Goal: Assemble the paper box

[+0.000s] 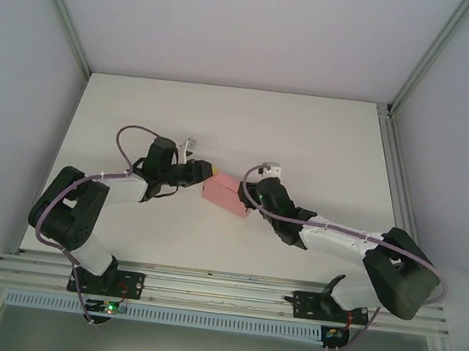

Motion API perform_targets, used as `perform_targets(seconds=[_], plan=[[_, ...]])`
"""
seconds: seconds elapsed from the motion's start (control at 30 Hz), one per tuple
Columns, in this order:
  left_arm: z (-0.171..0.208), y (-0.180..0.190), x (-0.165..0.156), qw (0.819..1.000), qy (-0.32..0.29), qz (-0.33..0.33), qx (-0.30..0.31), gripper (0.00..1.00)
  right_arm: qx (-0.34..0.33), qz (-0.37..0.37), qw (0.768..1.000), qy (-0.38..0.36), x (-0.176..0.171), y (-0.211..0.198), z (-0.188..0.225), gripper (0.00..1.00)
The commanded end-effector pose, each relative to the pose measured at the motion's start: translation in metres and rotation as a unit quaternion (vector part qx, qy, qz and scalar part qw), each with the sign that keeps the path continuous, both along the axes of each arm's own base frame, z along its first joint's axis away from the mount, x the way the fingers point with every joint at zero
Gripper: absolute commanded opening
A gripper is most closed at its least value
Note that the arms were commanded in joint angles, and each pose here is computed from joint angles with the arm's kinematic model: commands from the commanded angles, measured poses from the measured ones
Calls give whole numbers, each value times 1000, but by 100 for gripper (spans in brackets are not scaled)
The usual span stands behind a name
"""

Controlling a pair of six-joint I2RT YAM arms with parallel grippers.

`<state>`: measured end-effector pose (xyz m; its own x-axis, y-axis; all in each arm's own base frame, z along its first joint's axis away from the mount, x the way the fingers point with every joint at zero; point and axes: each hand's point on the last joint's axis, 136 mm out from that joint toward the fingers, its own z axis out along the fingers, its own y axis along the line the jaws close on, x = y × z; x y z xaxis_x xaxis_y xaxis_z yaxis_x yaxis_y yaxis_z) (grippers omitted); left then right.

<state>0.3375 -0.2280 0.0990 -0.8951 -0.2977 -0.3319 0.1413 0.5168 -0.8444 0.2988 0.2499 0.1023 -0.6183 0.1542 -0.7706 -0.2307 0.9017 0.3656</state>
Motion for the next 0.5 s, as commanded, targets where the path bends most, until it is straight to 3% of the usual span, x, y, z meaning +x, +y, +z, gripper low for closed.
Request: perform_targets(seconds=[0.0,0.1,0.2,0.4,0.47], plan=[[-85,9,-52,989,132,-20,59,24,-96,2,992,83,-36,-31,-84,36],[-90,10,-55,993,102,-15,52,15,-82,8,994,76,-41,-34,-95,33],[-94,11,-60,994,88,-28,59,12,-76,30,995,51,-47,-34,-102,27],[-95,11,-69,994,75,-48,69,1,-144,41,989,10,-56,-36,-111,12],[-95,11,-69,994,72,-47,72,1,-155,38,987,10,-62,-44,-118,12]])
